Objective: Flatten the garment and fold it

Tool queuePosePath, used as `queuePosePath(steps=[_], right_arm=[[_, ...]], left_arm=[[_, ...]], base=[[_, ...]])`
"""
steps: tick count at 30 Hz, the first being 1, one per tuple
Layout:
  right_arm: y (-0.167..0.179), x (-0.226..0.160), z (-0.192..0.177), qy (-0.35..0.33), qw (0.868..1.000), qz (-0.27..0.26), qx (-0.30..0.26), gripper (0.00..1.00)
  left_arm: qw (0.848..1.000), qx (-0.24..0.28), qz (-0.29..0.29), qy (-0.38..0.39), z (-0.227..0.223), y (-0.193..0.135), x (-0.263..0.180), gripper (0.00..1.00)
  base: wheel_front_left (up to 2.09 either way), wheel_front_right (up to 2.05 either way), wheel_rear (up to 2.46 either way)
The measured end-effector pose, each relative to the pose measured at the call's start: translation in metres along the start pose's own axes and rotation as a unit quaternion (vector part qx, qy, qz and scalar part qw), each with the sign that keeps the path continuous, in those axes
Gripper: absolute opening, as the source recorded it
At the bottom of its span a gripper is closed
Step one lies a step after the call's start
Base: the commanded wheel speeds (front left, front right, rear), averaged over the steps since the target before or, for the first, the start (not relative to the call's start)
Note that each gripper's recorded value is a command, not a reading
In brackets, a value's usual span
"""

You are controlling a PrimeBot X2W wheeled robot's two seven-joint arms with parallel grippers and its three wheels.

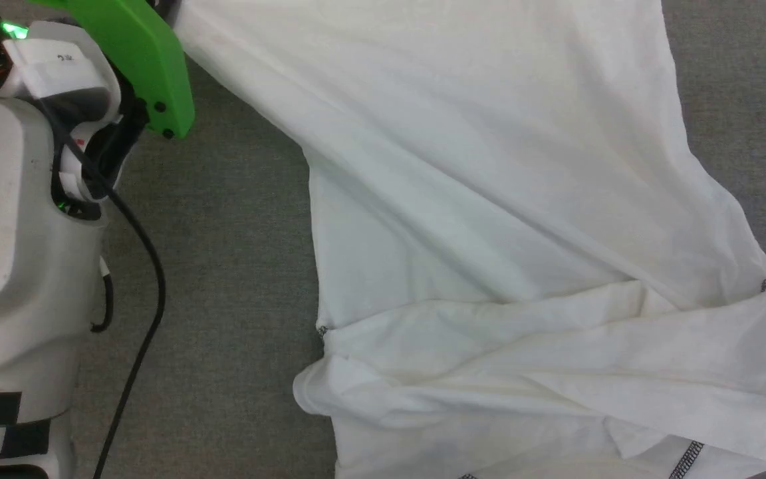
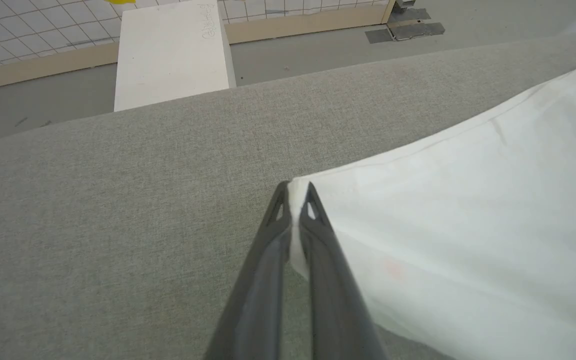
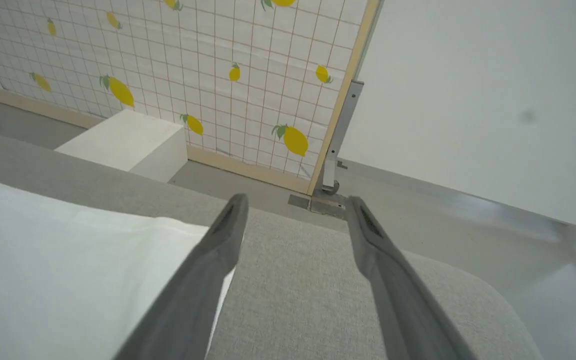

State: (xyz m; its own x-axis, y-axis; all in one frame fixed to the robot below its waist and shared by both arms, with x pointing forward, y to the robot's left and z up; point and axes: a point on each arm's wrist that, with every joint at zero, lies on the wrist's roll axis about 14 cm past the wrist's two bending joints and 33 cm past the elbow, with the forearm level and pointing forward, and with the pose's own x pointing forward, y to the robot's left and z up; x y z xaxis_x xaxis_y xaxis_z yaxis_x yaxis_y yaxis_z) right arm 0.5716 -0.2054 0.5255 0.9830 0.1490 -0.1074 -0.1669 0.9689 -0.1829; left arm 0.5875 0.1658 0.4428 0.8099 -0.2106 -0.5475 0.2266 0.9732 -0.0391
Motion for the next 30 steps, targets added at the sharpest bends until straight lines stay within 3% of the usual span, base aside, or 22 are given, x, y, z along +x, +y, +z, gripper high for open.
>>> queuePosePath(steps=[5,11,27,28,30], right_arm=[[0.006,0.042,-0.030,0.100,0.995,0.029,0.004,1.00],[0.028,0.072,-0.074,0.223,0.972,0.062,0.024,1.00],[0.075,0.111,-0.135,0.334,0.937,0.093,0.049,1.00],[0.077,0.111,-0.139,0.342,0.934,0.094,0.051,0.81],[0.076,0.112,-0.143,0.350,0.931,0.090,0.061,0.09]], left_arm=[[1.000,-0.005,-0.014,0.005,-0.009,-0.009,0.008,0.00],[1.000,0.000,-0.027,0.004,-0.010,-0.014,0.018,0.00],[1.000,0.002,-0.027,0.014,-0.029,-0.007,0.027,0.00],[1.000,0.002,-0.026,0.017,-0.031,-0.005,0.027,0.00],[1.000,-0.002,-0.024,0.019,-0.034,-0.003,0.027,0.00]], base=[[0.00,0.00,0.00],[0.00,0.00,0.00],[0.00,0.00,0.00],[0.00,0.00,0.00],[0.00,0.00,0.00]])
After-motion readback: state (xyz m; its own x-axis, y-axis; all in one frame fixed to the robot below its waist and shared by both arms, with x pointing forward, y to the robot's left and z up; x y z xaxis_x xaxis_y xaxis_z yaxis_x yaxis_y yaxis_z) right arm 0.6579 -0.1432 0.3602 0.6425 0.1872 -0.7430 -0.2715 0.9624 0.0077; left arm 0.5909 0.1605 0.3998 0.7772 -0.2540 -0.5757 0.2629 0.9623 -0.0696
